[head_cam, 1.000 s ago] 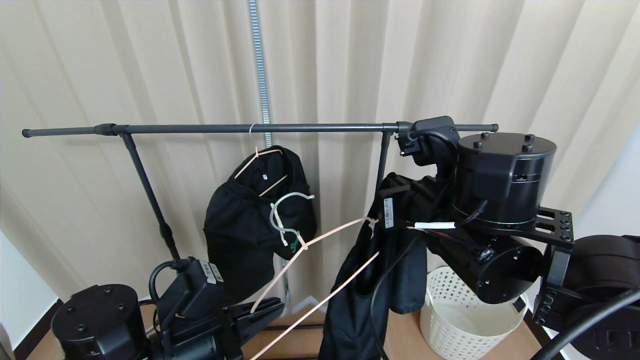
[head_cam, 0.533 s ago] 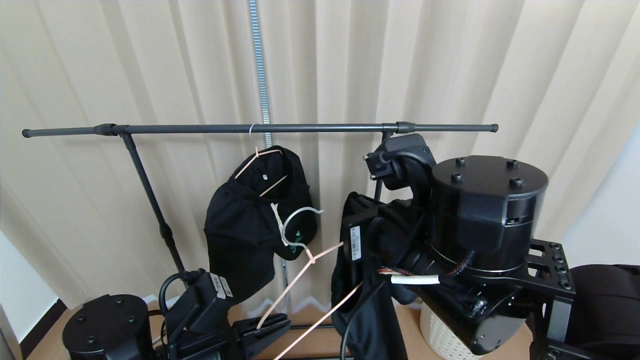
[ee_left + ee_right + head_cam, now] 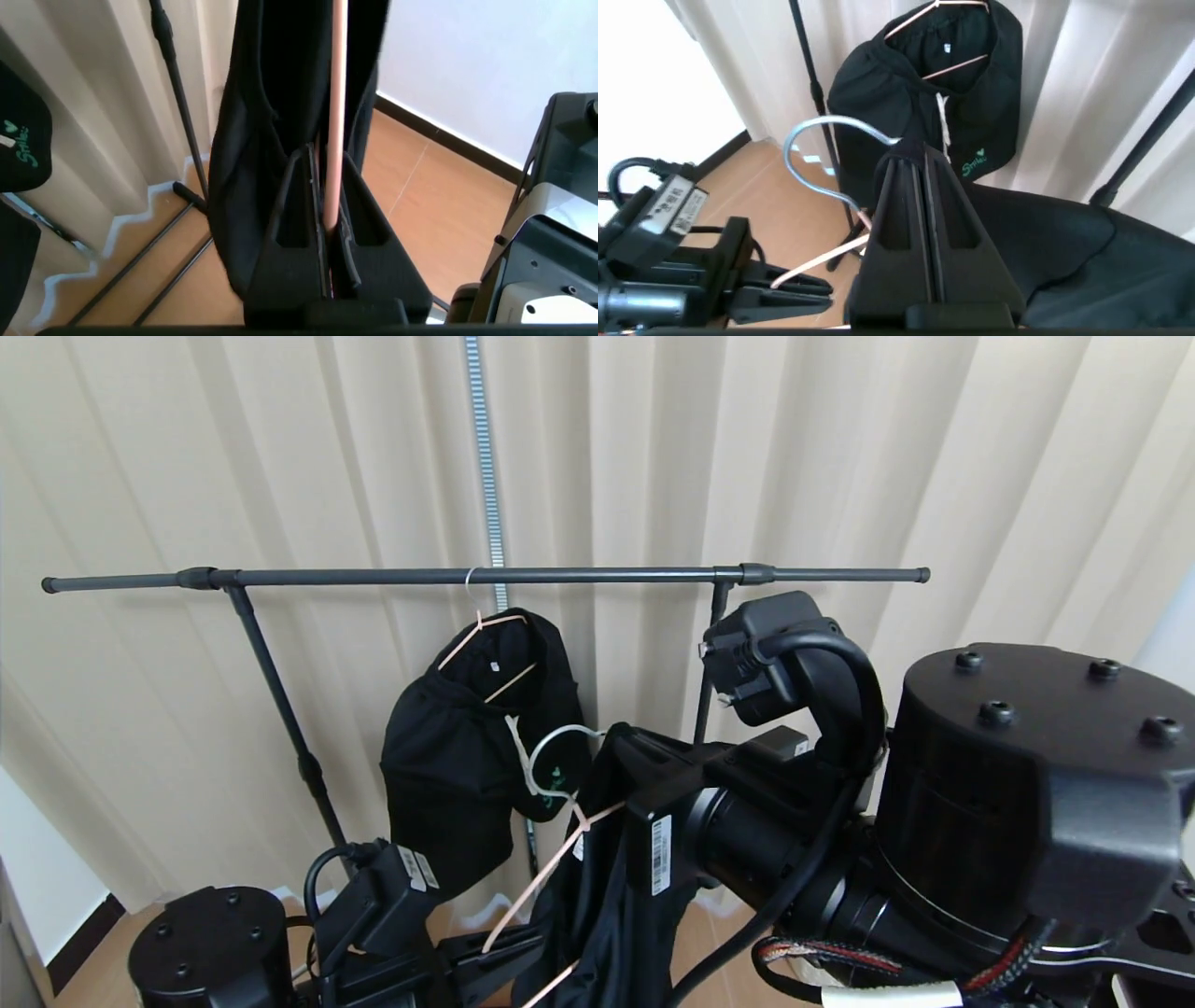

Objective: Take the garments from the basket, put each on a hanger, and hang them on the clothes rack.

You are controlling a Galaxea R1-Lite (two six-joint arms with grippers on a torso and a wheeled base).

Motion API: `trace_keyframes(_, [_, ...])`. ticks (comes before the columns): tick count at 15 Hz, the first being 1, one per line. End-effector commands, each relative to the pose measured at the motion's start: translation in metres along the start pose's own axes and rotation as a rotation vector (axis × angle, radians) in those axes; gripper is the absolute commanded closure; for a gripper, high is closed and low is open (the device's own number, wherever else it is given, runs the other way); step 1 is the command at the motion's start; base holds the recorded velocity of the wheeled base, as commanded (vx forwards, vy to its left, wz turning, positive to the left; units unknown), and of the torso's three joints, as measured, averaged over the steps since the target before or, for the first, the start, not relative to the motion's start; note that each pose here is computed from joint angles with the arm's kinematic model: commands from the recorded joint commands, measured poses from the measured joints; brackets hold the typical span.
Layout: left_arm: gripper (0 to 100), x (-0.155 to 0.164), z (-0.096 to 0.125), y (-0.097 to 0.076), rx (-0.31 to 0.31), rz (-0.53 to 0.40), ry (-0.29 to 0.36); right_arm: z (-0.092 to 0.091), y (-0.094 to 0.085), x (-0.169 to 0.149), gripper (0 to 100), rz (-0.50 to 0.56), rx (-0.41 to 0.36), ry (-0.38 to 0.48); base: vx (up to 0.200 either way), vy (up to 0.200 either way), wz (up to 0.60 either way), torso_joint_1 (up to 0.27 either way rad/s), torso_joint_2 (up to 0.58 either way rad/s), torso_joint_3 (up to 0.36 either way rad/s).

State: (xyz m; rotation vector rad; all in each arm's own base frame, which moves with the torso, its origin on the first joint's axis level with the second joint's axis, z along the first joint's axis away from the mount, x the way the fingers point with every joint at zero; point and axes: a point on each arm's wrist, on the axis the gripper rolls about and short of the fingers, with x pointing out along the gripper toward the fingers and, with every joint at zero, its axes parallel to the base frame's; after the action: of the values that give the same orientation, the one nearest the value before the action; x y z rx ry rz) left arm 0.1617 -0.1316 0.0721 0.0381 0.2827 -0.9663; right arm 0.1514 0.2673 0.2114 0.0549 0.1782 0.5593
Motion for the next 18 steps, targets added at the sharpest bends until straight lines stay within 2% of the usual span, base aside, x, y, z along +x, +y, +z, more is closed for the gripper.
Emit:
trace_keyframes(1, [100,0.000,0.002,0.001,0.001,0.004,-0.009,0.002,0.003,-0.004,100,0.013,0.007,-0.006,0.000,0.000,0.00,0.000,0.00,0.000])
trace_keyframes(6, [100,-0.011,0.017,-0.004,0.029,0.000,-0.090,-0.001,-0.007,0.005,100,-0.029,0.003,0.003,0.000,0.000,0.00,0.000,0.00,0.000])
trace_keyframes(9, [100,-0.014,0.019,-0.005,0.036,-0.001,-0.105,-0.007,-0.006,0.008,100,-0.033,-0.007,0.020,0.000,0.000,0.00,0.000,0.00,0.000])
trace_keyframes(10, [100,-0.014,0.020,-0.005,0.038,-0.001,-0.110,-0.007,-0.006,0.009,0,-0.034,-0.009,0.023,0.000,0.000,0.00,0.000,0.00,0.000])
trace_keyframes(13, [100,-0.014,0.020,-0.005,0.038,-0.001,-0.110,-0.007,-0.006,0.008,0,-0.035,-0.012,0.022,0.000,0.000,0.00,0.000,0.00,0.000])
trace_keyframes(14, [100,-0.016,0.023,-0.005,0.043,0.000,-0.126,0.001,-0.024,0.001,0,-0.077,-0.067,0.003,0.000,0.000,0.00,0.000,0.00,0.000])
trace_keyframes(18, [100,-0.015,0.023,-0.004,0.042,0.005,-0.127,0.016,-0.054,-0.024,0,-0.093,-0.178,-0.030,0.000,0.000,0.00,0.000,0.00,0.000])
